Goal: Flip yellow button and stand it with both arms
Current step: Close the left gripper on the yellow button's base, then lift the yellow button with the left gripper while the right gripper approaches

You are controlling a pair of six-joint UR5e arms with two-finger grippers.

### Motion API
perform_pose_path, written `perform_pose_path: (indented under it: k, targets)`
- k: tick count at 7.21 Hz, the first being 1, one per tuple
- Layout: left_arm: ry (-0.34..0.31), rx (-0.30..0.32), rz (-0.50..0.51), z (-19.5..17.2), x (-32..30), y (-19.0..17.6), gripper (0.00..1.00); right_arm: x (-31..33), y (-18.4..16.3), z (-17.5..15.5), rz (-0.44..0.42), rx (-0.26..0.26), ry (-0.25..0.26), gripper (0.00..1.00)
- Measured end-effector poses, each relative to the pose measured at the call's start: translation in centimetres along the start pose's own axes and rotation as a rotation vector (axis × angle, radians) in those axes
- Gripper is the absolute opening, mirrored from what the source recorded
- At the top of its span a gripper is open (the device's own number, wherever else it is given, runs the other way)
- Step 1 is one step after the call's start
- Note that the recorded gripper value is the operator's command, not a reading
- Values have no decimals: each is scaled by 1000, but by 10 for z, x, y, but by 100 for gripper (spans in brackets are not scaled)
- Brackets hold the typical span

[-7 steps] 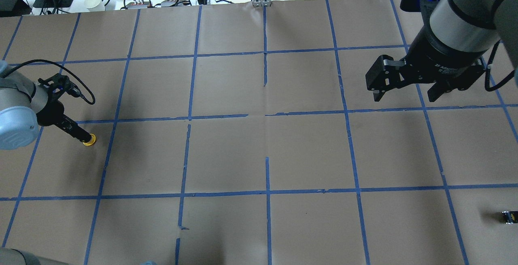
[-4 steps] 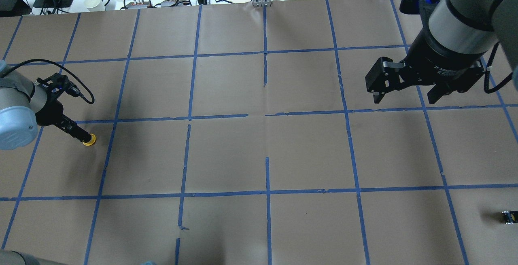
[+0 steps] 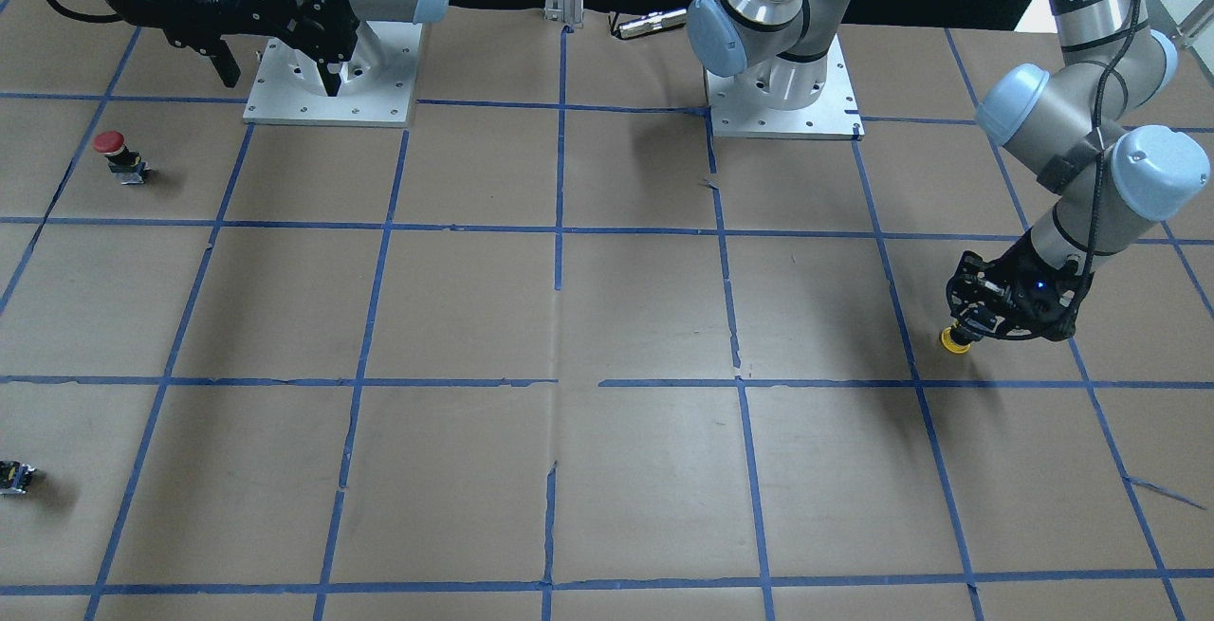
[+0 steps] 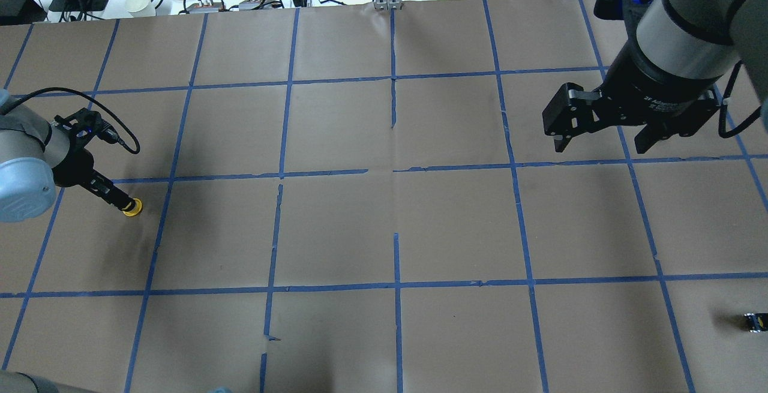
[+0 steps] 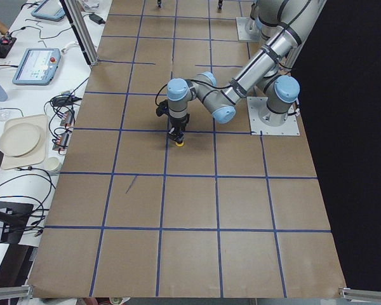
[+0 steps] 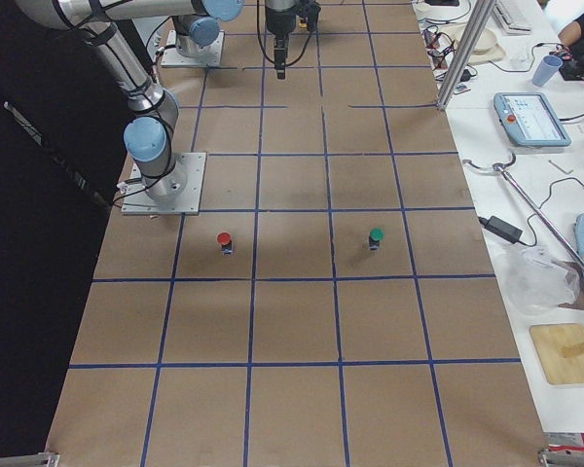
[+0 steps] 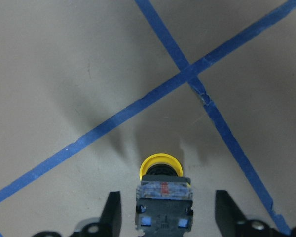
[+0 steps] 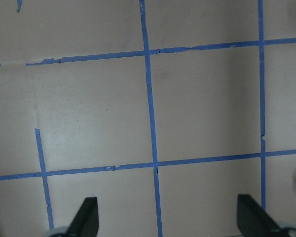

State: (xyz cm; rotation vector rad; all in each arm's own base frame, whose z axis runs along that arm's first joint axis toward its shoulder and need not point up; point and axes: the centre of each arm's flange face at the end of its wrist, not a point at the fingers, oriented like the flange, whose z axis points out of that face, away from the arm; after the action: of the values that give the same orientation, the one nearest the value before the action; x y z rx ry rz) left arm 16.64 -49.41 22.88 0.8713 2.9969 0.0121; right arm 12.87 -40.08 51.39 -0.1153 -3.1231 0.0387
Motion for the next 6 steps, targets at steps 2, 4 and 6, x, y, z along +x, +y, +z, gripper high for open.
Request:
perform_pose_path:
  k: [2,4,6]
  targets:
    - [-3,0,2,-3,1,-1,21,0,0,1,1,-2,0,100]
    - [-15,10,8,-21,8,-2,21,0,0,1,1,-1,0,100]
    - [50,76,-1,-52,34,-8,19,3,-2,-1,24,2,-6,100]
